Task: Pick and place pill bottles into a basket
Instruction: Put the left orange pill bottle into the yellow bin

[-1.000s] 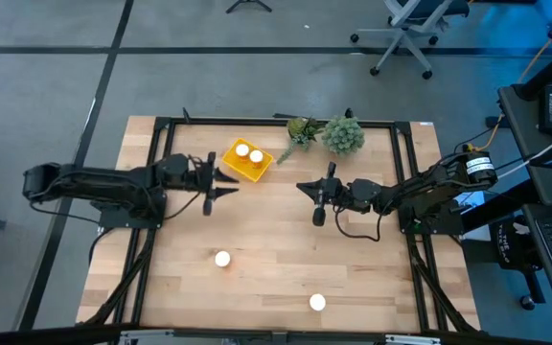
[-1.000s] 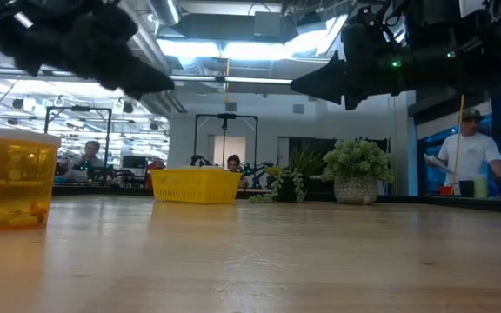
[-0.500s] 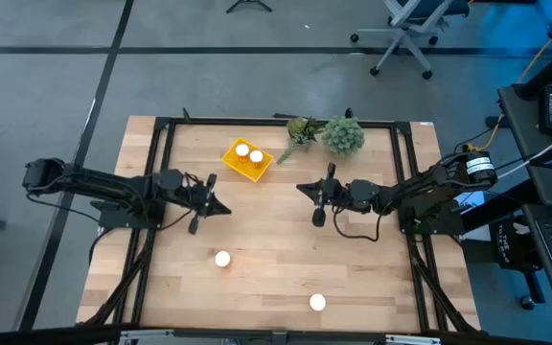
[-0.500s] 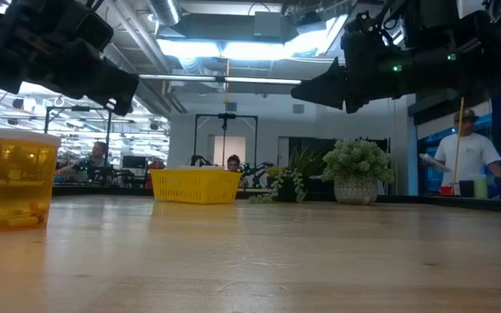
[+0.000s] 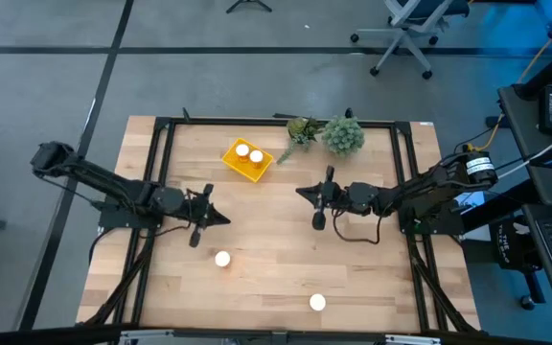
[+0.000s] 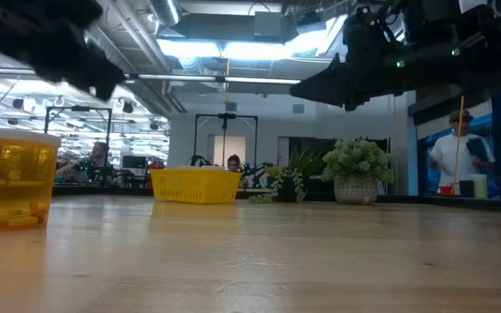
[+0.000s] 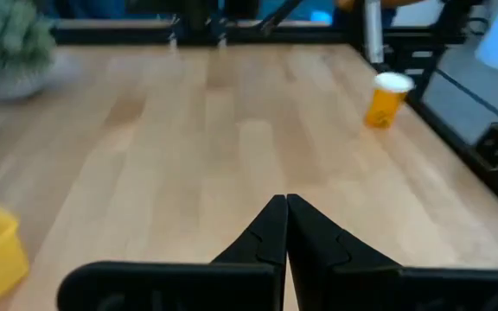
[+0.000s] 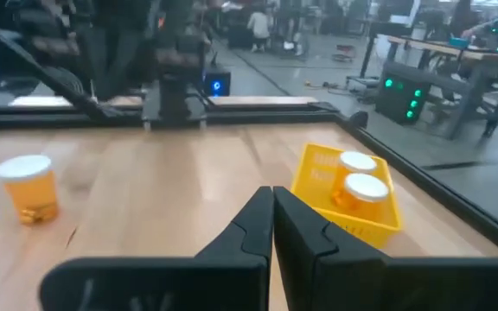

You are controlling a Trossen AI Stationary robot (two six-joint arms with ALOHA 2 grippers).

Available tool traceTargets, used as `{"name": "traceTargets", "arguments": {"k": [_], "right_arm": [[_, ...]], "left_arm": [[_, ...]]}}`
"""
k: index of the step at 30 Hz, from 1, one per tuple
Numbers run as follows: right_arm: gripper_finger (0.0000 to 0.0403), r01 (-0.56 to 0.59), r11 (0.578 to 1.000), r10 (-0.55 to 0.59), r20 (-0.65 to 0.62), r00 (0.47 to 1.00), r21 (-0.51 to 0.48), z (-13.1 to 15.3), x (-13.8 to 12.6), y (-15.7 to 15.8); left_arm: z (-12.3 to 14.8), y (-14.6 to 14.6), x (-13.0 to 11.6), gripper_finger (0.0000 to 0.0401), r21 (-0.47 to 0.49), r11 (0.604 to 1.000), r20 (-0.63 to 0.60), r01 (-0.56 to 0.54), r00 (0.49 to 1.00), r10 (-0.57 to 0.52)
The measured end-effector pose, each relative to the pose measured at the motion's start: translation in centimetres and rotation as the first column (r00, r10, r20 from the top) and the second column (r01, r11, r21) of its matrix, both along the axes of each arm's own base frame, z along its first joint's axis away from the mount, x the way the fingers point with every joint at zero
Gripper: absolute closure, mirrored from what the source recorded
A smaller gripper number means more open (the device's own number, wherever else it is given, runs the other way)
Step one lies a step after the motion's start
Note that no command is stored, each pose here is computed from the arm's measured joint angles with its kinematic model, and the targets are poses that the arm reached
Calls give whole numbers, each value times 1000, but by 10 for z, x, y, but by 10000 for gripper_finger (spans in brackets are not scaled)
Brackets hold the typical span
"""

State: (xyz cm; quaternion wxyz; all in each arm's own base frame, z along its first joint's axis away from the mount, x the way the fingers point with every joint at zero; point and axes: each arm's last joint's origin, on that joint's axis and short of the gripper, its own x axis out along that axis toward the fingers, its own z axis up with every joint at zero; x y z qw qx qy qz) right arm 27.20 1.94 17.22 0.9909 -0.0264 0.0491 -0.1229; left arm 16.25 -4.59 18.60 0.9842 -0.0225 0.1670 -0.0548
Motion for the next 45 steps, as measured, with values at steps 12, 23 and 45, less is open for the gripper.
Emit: {"name": "traceTargets", "arguments": {"k": [12, 23, 45], "right_arm": [[386, -69, 997, 63, -212, 975, -21, 30, 30, 49], [386, 28, 999, -30, -186, 982, -18, 33, 22, 75], [386, -79, 995, 88, -190, 978, 58, 31, 17, 90]], "left_arm": [[27, -67, -22, 399, 25, 1000, -35, -5, 999, 6], [43, -146, -33, 399, 28, 1000, -25, 6, 1000, -6], [-15, -188, -30, 285, -3, 981, -182, -193, 965, 189]]}}
